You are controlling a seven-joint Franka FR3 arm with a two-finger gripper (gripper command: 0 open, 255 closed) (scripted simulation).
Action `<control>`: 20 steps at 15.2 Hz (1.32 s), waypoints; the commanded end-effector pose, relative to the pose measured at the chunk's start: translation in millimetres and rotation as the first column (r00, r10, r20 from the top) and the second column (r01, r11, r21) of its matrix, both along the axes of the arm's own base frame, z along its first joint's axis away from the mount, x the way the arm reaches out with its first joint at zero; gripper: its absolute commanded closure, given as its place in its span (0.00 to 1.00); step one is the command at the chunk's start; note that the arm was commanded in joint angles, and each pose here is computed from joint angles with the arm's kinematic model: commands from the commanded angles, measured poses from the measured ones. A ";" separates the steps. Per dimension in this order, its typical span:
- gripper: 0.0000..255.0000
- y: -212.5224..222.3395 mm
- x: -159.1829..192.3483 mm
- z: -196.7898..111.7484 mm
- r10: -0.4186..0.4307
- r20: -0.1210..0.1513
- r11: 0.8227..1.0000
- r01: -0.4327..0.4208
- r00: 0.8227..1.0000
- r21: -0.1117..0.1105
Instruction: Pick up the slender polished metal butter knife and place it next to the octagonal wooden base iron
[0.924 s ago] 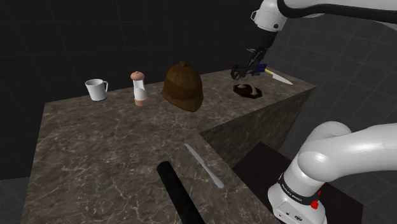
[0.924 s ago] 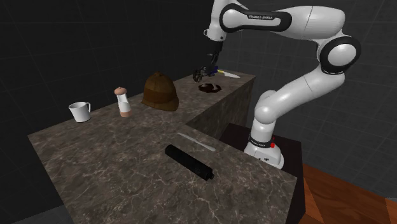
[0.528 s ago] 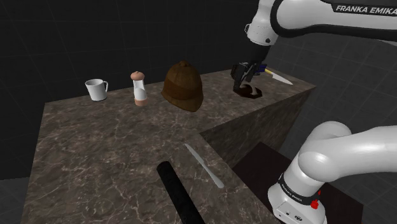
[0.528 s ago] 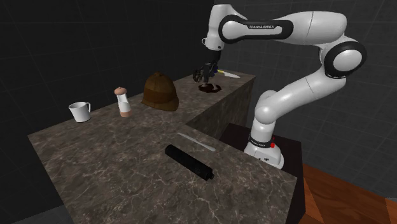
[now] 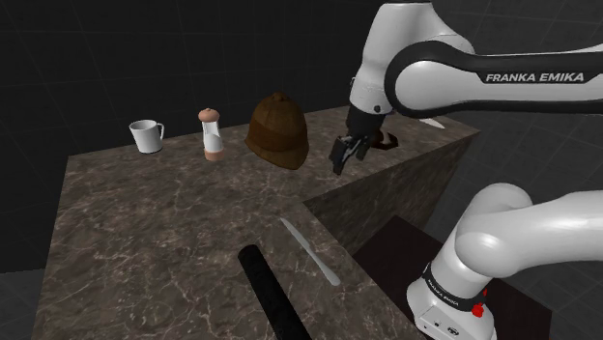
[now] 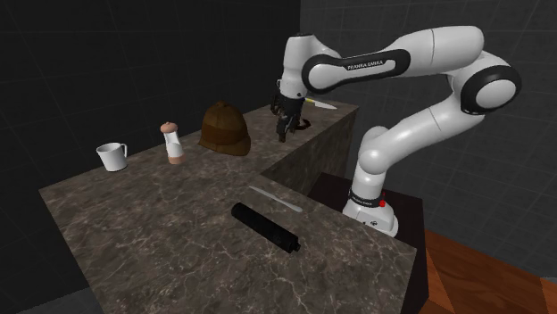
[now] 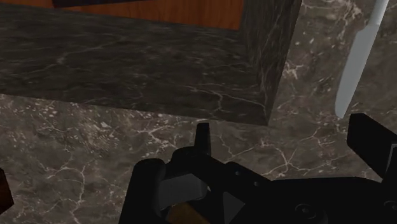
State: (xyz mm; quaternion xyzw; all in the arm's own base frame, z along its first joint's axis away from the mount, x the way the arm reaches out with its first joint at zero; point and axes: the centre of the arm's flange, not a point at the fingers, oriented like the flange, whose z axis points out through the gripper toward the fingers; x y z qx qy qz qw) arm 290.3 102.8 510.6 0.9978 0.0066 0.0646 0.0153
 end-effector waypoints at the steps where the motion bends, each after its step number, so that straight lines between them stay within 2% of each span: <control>1: 0.00 18.4 -1.3 -18.2 -0.021 -0.005 1.000 0.021 1.000 -0.001; 14: 0.00 143.0 -6.6 -138.6 -0.141 -0.040 0.990 0.140 0.989 -0.013; 20: 0.00 143.1 -4.4 -166.3 -0.142 -0.041 0.990 0.142 0.989 -0.013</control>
